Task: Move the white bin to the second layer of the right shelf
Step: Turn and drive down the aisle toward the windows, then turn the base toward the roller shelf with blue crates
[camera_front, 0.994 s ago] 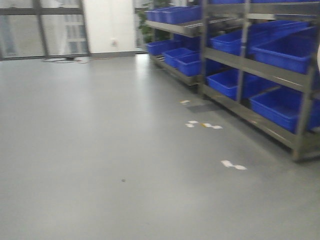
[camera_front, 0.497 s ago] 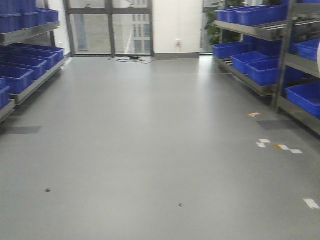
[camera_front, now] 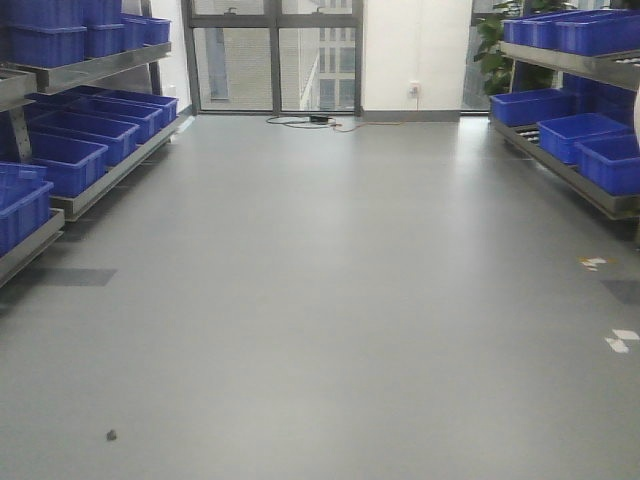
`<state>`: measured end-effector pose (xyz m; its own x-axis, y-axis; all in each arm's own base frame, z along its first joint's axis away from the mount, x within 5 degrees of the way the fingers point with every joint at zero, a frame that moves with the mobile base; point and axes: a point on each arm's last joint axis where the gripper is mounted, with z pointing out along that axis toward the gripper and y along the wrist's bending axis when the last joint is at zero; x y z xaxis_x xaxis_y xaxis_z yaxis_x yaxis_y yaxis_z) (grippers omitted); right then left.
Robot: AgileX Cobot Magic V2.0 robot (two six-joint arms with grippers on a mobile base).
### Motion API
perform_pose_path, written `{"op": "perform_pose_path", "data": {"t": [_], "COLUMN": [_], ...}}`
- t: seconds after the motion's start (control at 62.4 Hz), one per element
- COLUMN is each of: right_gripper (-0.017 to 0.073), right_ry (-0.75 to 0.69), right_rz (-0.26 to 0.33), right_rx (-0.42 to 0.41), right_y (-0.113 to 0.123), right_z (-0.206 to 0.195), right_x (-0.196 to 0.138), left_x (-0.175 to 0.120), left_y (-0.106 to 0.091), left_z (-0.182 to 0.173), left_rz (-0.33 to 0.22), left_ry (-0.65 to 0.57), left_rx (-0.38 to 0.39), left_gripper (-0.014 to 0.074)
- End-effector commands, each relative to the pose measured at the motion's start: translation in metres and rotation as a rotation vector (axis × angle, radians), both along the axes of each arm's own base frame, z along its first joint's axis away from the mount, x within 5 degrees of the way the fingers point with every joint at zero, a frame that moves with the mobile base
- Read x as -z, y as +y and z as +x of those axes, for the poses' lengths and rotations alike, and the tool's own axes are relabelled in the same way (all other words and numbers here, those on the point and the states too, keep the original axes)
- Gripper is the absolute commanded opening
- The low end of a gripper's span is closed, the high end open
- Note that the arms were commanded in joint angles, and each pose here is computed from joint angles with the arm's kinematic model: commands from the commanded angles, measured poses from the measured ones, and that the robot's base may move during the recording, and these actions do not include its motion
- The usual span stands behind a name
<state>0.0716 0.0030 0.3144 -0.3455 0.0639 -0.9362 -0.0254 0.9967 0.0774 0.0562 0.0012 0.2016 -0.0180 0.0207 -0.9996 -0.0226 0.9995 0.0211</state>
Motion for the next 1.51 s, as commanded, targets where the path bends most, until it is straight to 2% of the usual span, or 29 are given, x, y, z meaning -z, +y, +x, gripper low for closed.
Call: {"op": "perform_pose_path", "data": {"t": [0.0,1.491], "right_gripper": [0.0055,0.0055], "right_ry": [-0.121,-0.121], "right_rz": [0.005,0.005], "right_rx": [-0.003,-0.003], "right_y": [0.0004,0.0004], "right_z": [0.0019,0.0019], "right_x": [-0.0177,-0.0177], "left_x": [0.0011,0.0011], "left_y": [0.0001,0.0001], "left_z": [-0.0004,-0.0004], "left_rz": [-0.011,-0.011], "left_ry": [-0.075,-0.075], "left_rx": [0.0,0.0], "left_gripper": [0.0085,0.0085]}}
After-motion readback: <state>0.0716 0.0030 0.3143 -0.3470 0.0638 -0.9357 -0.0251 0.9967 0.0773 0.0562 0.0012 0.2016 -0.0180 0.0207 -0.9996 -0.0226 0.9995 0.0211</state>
